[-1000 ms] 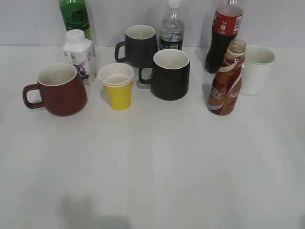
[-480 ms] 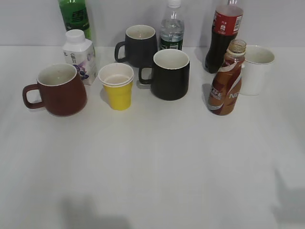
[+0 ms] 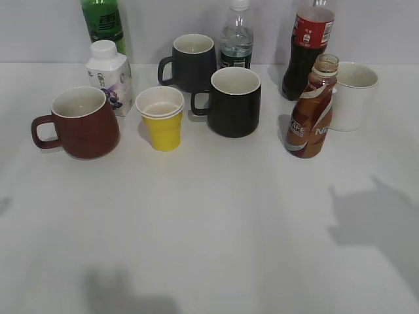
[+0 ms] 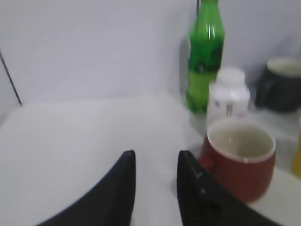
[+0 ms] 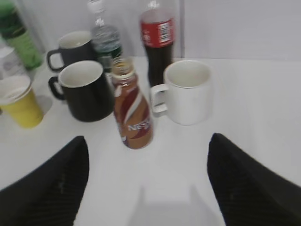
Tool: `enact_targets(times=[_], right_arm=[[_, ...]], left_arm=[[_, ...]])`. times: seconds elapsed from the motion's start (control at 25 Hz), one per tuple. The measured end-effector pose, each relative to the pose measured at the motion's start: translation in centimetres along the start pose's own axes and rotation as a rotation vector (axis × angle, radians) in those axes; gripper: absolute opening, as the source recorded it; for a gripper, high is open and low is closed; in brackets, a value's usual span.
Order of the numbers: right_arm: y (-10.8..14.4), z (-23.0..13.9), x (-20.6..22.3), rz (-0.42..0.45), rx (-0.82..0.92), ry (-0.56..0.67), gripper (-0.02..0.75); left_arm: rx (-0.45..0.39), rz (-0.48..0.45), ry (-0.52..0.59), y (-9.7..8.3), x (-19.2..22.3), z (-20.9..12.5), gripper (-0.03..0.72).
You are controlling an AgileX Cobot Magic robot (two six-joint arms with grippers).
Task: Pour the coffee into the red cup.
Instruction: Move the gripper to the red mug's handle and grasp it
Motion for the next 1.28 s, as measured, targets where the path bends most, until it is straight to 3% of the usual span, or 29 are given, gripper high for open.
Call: enact_targets(times=[0.16,0.48,0.92,1.28], right_arm=[[0.7,-0.5,2.7,0.041,-0.045,0.055,0.587],[0.6,-2.2,7.7,0.021,-0.015,0.136,0.587],[0.0,-2.4,9.9,-0.021,-0.009,0.103,0.586],[0.0,-2.5,10.0,-0.022,-0.009,0.108,0.586]], left_arm=[[-0.032,-0.042,0.157,-1.1,3.5,-3.4,0.242],[-0.011,-0.070,0.252,-2.3,7.7,-8.1,0.290],[-0.004,-0.060,0.136,-2.5,11.0,-10.4,0.309],[0.026,-0.108,0.118,-3.2,11.7,-11.5,0.316]])
Point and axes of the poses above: a point on each arm's last joint axis where the gripper is mounted, x pointing out along that axis toward the gripper, y along the wrist's bending axis when the last joint is at zero, z = x × y, the point moved 4 cm from there along x, pointing out along that axis toward the gripper, and after that the axes turned 1 degree about x, right-handed, at the moved point
